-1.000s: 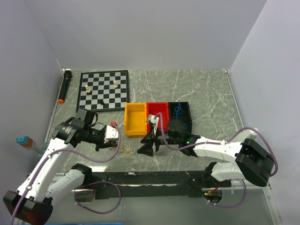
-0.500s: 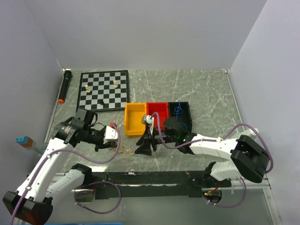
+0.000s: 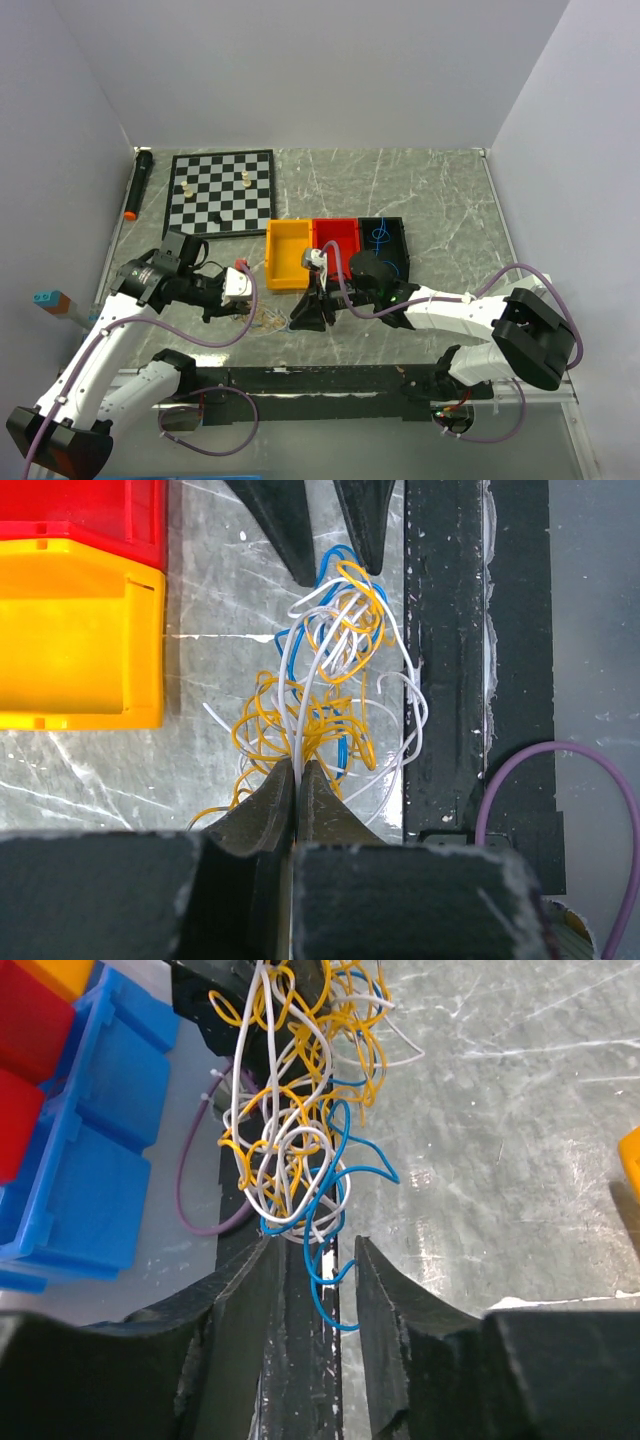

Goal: Untangle the cables

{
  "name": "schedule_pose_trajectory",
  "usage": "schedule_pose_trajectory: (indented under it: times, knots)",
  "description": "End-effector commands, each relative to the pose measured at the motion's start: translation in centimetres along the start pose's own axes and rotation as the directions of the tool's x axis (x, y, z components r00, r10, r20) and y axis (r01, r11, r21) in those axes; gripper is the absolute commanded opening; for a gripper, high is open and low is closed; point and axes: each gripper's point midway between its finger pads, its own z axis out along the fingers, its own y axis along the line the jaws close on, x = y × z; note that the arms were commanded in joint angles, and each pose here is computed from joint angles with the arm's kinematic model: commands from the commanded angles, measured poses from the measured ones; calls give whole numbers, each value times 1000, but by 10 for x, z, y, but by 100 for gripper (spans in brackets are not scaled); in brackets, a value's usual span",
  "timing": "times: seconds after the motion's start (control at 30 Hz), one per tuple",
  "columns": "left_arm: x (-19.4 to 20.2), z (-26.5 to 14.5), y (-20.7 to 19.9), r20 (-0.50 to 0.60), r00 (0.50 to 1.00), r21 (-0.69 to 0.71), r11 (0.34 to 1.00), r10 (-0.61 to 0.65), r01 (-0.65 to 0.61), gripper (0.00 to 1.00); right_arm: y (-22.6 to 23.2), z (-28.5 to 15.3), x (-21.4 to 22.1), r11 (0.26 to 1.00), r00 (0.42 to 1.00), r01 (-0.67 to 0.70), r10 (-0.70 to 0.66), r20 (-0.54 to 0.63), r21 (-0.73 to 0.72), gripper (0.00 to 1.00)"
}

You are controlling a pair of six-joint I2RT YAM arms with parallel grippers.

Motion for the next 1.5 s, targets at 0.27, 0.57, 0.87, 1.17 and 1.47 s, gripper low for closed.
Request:
schedule_pose_trajectory:
  times: [0.27,0.57,0.87,1.17,1.47]
  knots:
    - [-24,-8,8,60,998,-27,999,35,-34,1,-3,6,-20,993,994,101,-103,19,68,23]
    - [-21,-9,11,44,999,-61,998,26,-23,1,-10,-18,-27,972,991,104,-119,58,210,0]
    - [15,-13,37,-100,994,-224,974,-31,8,1,-42,-113,-40,774,954,-99,-104,280,626,0]
    - [99,-1,32,-345,937,-225,974,-58,-23,1,-31,-223,-115,579,809,-267,-300,505,771,0]
    - [156,-11,40,-547,834,-266,959,-69,-96,1,-6,-314,-153,367,667,-417,-498,554,831,0]
